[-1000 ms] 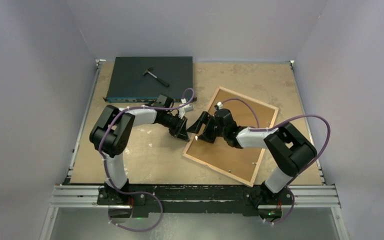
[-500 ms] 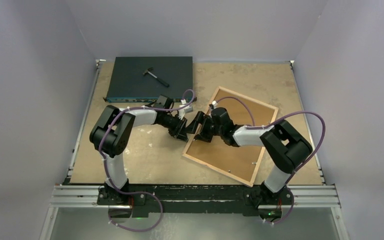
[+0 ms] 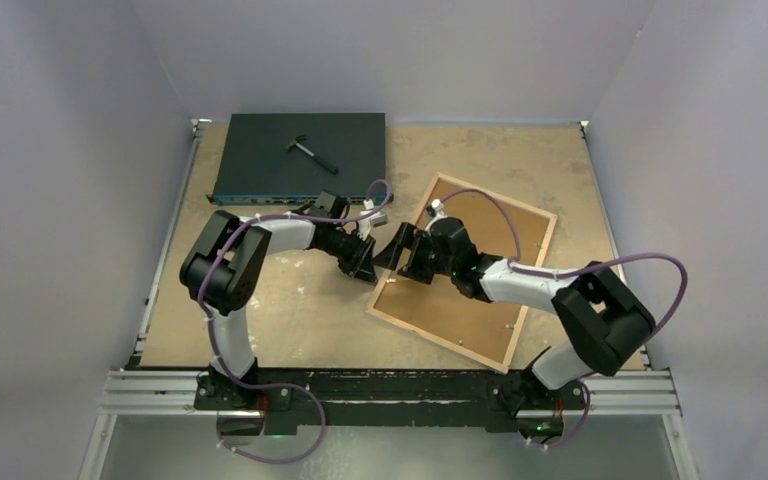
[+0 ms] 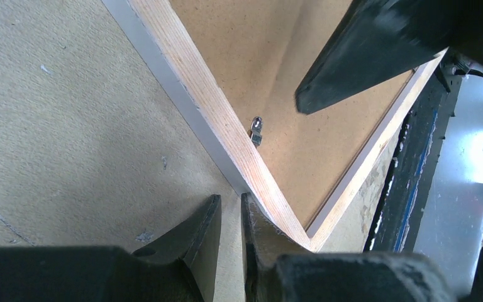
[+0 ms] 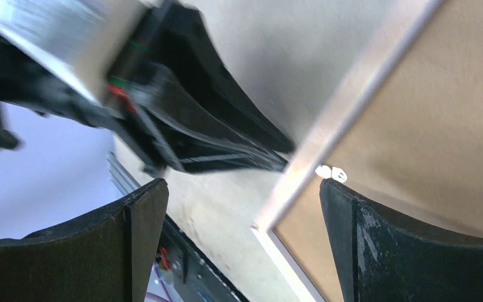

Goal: Put the photo into the frame

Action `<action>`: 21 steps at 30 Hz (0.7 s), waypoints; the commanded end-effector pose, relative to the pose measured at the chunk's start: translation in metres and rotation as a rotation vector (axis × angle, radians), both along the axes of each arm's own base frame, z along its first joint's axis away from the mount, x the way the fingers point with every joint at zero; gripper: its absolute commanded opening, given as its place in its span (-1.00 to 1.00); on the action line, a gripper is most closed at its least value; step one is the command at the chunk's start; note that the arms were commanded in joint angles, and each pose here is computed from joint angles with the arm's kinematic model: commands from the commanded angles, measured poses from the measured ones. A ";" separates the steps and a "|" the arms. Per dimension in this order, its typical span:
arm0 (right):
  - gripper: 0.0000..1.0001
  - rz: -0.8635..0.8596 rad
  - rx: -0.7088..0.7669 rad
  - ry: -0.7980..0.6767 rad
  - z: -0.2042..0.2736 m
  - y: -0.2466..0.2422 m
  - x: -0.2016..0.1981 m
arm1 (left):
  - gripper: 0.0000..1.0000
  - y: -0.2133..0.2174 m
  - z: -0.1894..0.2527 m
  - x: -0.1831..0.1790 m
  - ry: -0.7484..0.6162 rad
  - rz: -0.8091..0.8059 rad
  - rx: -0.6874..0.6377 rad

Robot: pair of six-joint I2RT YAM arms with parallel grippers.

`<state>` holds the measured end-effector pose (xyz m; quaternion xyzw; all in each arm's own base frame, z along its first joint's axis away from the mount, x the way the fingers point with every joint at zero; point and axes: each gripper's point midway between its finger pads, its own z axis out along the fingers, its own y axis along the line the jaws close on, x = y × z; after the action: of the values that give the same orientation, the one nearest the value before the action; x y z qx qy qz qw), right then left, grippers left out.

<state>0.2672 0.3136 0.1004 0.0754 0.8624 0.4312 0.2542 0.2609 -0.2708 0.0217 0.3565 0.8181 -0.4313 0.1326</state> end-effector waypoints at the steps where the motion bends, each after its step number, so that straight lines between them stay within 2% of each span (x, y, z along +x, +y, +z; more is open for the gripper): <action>1: 0.86 0.027 -0.064 0.103 -0.041 -0.001 -0.029 | -0.67 -0.005 0.010 -0.007 0.004 -0.022 -0.037; 8: 0.85 0.002 -0.081 0.134 -0.051 0.005 -0.045 | -0.67 -0.006 0.006 -0.009 0.017 -0.028 -0.035; 16: 0.83 -0.103 -0.141 0.084 -0.055 0.006 -0.025 | -0.67 -0.008 0.009 -0.011 0.019 -0.037 -0.046; 21: 0.81 -0.104 -0.138 0.063 -0.055 0.016 -0.014 | -0.68 -0.006 0.008 -0.014 0.024 -0.047 -0.043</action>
<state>0.2392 0.3326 0.0568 0.1021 0.8858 0.3877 0.2338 0.2596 -0.2713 0.0221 0.3568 0.8173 -0.4331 0.1306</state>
